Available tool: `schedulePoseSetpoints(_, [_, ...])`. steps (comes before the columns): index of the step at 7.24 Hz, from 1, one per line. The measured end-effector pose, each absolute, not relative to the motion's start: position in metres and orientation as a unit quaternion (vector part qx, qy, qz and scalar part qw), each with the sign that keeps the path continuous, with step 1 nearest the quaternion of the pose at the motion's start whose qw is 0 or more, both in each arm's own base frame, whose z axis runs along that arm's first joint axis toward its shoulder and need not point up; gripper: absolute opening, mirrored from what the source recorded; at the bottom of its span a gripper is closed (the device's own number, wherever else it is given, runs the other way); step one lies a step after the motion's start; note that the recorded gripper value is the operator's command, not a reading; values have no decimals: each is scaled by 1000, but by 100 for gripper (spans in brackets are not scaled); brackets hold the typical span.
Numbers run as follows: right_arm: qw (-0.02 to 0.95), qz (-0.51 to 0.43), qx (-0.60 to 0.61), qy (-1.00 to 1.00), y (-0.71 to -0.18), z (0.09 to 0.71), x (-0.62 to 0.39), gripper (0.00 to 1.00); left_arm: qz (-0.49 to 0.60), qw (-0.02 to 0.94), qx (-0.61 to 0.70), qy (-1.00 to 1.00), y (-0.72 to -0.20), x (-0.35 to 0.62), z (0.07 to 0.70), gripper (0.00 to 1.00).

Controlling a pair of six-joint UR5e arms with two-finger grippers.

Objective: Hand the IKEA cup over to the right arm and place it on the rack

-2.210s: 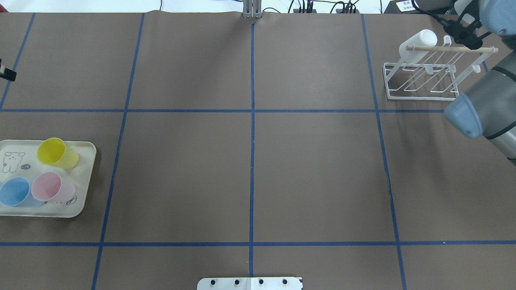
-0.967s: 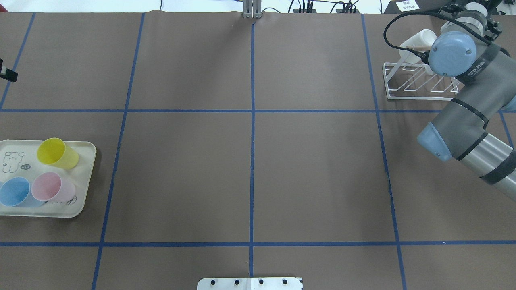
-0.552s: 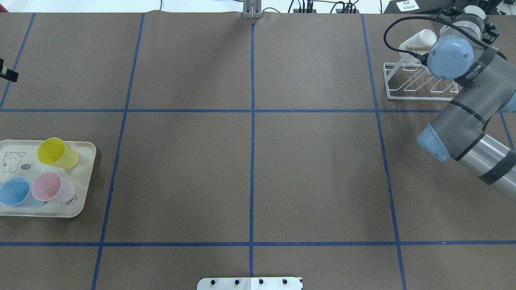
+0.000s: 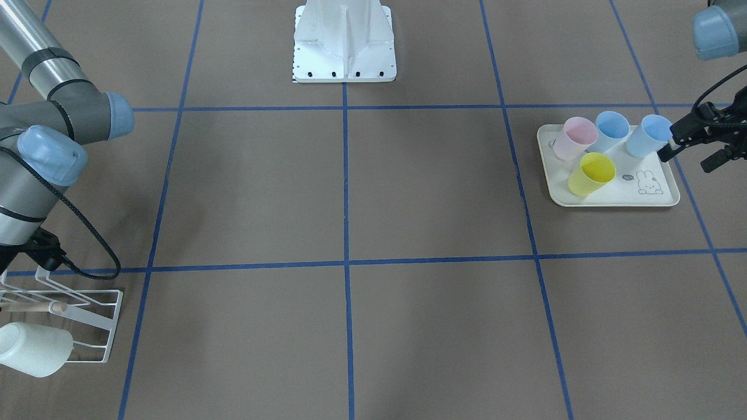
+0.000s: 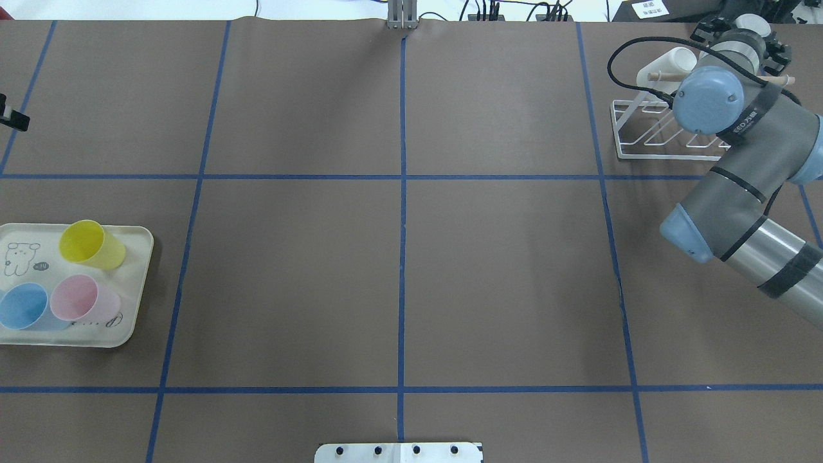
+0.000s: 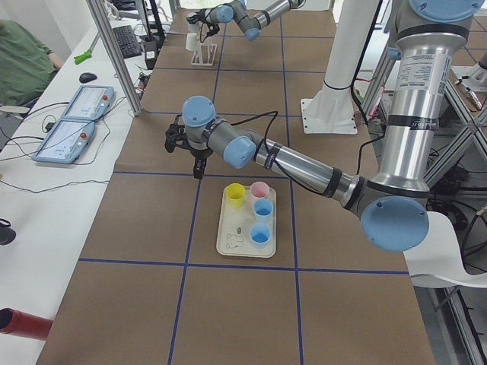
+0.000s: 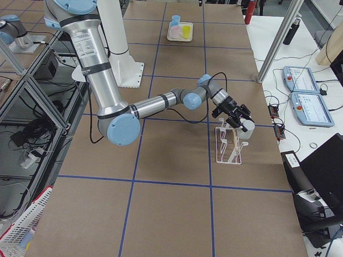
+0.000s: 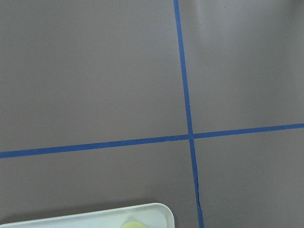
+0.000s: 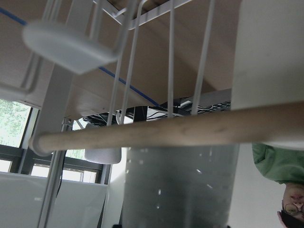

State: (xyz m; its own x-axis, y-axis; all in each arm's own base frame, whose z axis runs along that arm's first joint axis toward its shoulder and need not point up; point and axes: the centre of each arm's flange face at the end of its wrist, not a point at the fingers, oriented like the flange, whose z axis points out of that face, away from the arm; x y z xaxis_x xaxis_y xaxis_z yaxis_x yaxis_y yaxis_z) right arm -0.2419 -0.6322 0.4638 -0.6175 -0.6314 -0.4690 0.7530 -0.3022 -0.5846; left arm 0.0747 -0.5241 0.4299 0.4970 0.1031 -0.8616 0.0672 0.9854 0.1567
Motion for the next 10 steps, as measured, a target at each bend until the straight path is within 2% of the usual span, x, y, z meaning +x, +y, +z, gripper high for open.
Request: schedulePoseSetpoints(10, [425, -807, 71, 403, -629, 469, -244, 53, 11, 861, 85, 502, -527, 76, 428, 100])
